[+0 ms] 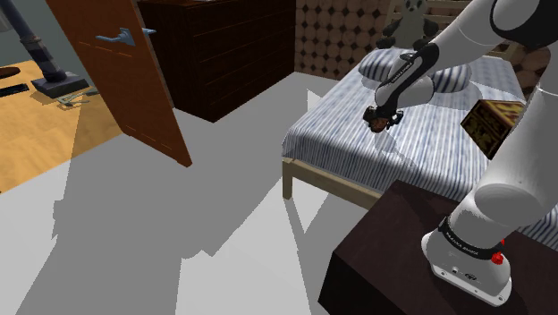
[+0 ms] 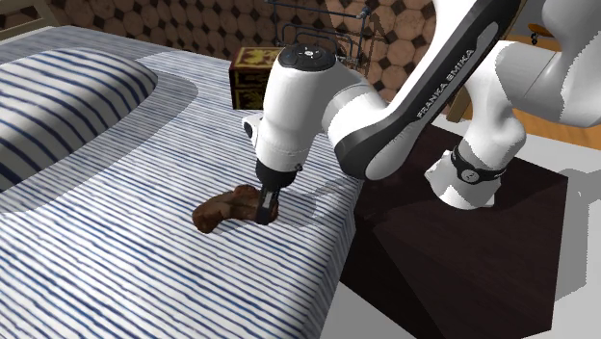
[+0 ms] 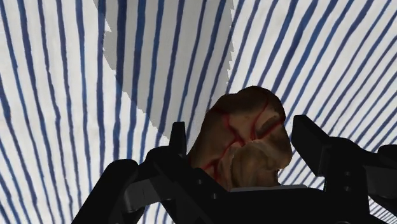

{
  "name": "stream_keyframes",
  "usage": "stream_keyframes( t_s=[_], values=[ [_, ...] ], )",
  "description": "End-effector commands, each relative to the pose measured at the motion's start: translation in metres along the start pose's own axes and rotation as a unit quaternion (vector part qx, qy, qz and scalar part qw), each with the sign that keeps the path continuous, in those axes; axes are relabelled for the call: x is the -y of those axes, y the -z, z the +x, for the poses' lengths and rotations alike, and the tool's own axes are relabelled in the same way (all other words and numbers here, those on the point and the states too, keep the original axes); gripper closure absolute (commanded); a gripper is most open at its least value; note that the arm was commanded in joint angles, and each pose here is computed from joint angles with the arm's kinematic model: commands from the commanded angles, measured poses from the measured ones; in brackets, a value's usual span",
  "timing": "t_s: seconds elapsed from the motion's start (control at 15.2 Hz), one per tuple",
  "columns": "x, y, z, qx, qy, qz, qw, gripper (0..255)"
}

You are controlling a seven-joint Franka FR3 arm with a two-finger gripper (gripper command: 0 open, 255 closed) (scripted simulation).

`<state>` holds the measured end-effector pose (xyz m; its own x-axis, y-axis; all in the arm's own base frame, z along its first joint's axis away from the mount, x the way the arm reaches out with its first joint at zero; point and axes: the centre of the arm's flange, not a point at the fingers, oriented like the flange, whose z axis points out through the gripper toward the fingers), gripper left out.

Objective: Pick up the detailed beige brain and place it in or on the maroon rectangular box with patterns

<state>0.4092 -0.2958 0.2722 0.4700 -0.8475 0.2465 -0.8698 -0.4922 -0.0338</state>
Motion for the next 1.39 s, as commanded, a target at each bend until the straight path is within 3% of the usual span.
stream_keyframes(
  t_s=[0.0,1.32],
  values=[
    [0.001,0.010,0.003,0.000,0.000,0.000,1.0000,255],
    [0.004,0.112,0.029,0.000,0.000,0.000,1.0000,255]
  ],
)
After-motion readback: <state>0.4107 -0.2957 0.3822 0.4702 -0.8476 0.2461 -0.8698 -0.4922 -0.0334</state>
